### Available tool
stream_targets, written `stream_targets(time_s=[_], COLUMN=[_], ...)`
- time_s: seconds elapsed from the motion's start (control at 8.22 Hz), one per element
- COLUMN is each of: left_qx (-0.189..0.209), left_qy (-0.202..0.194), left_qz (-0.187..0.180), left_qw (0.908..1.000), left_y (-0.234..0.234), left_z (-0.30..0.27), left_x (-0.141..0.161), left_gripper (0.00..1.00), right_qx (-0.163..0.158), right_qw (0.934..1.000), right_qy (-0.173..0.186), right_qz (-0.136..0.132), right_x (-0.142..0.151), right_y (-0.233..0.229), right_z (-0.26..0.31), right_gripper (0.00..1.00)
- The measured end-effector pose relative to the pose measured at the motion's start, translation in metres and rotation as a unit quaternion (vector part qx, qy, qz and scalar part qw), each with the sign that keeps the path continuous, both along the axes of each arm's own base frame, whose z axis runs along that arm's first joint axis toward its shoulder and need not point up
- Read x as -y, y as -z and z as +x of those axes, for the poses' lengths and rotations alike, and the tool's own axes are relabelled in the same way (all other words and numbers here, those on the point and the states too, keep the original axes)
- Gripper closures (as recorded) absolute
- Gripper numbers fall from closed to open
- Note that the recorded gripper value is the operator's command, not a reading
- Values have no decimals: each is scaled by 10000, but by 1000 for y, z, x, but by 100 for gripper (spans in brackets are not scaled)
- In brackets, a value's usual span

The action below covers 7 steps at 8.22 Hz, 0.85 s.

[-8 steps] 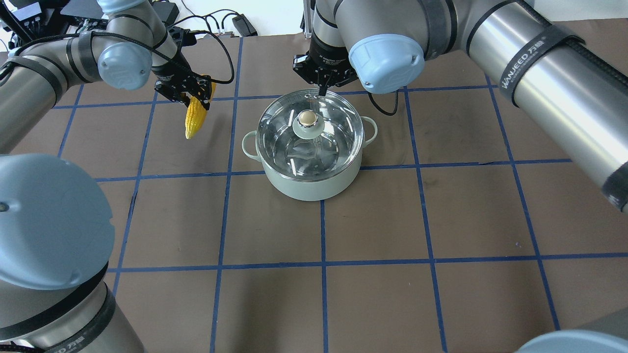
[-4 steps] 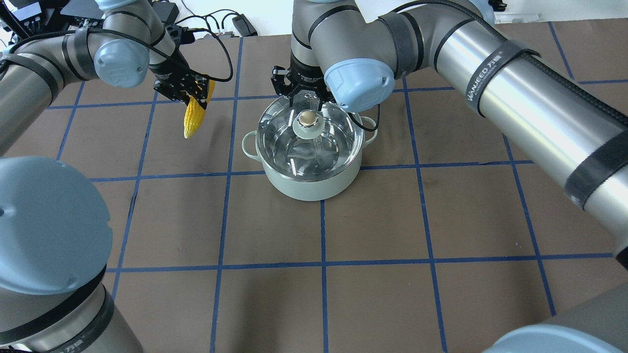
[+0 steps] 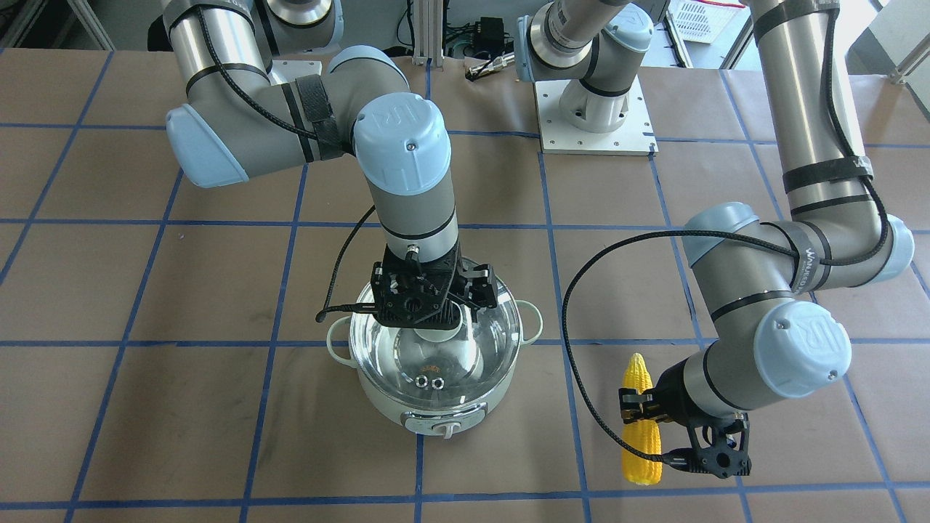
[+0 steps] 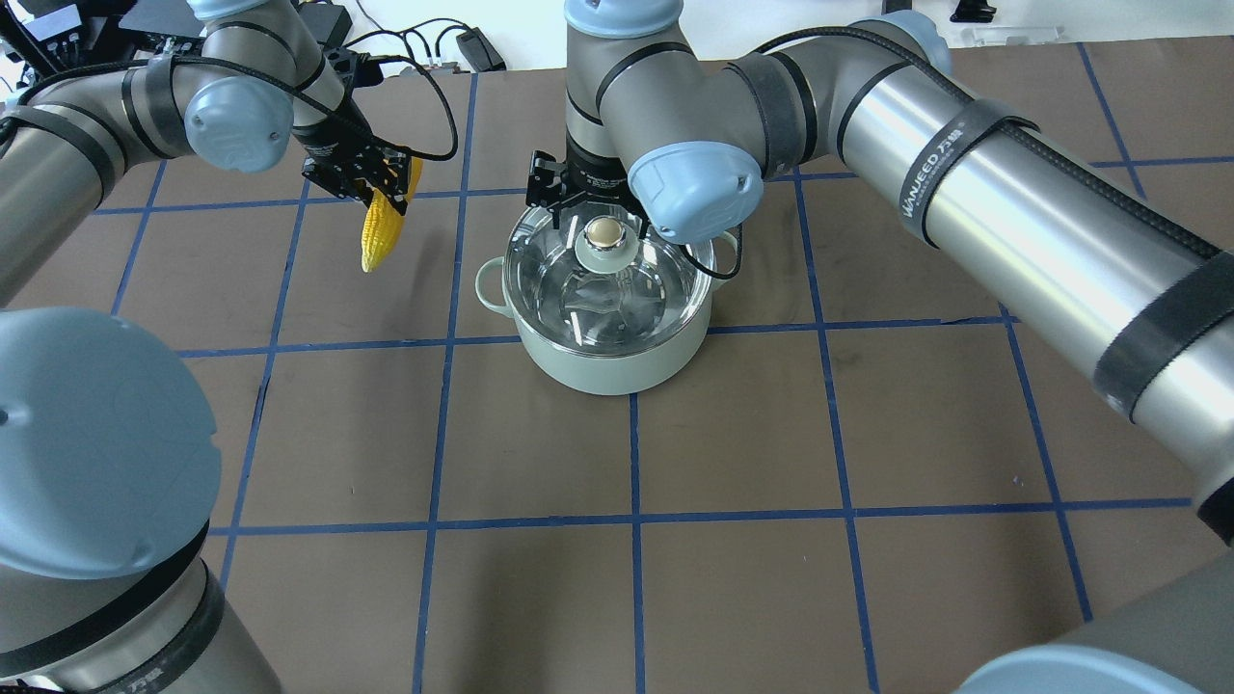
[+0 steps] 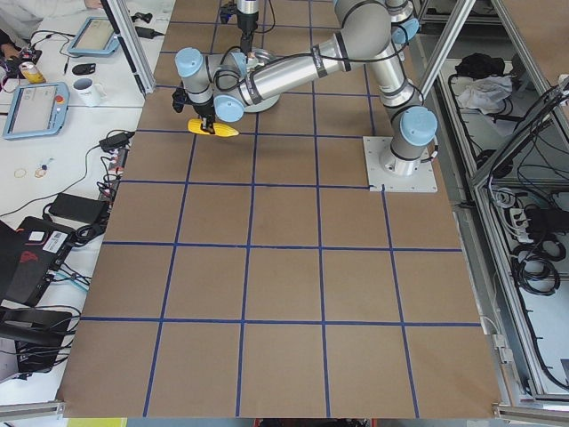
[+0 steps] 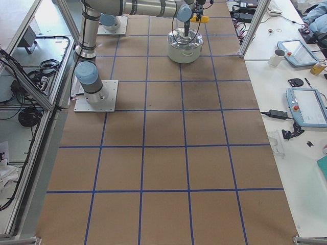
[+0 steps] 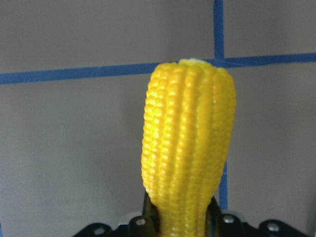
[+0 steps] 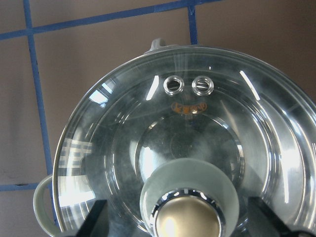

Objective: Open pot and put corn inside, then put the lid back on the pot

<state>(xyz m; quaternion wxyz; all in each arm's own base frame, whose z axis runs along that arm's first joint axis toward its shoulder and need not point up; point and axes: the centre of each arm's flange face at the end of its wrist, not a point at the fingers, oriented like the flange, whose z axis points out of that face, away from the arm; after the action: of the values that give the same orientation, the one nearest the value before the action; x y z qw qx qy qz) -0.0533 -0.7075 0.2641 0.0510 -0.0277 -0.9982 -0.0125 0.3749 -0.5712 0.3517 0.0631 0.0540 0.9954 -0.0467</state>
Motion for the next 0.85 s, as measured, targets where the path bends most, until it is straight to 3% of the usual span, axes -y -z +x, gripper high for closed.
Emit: stream_targets(time_s=[0.12, 0.49, 0.85], left_qx=[-3, -8, -8], left_qy=[0, -1, 5], left_qz=[0, 6, 3], left_qw=[10000, 10000, 10000], left_y=[0, 1, 1], left_z=[0, 0, -1], left_x=[0, 0, 0], left_gripper=[100, 100, 100], right_qx=[-54, -133, -135], right_qw=[10000, 9999, 9998], right_qy=[-10, -78, -152], right_qz=[-4, -22, -56], right_x=[0, 0, 2], right_y=[2, 4, 0], right_z=[-1, -2, -2], right_gripper=[58, 79, 81])
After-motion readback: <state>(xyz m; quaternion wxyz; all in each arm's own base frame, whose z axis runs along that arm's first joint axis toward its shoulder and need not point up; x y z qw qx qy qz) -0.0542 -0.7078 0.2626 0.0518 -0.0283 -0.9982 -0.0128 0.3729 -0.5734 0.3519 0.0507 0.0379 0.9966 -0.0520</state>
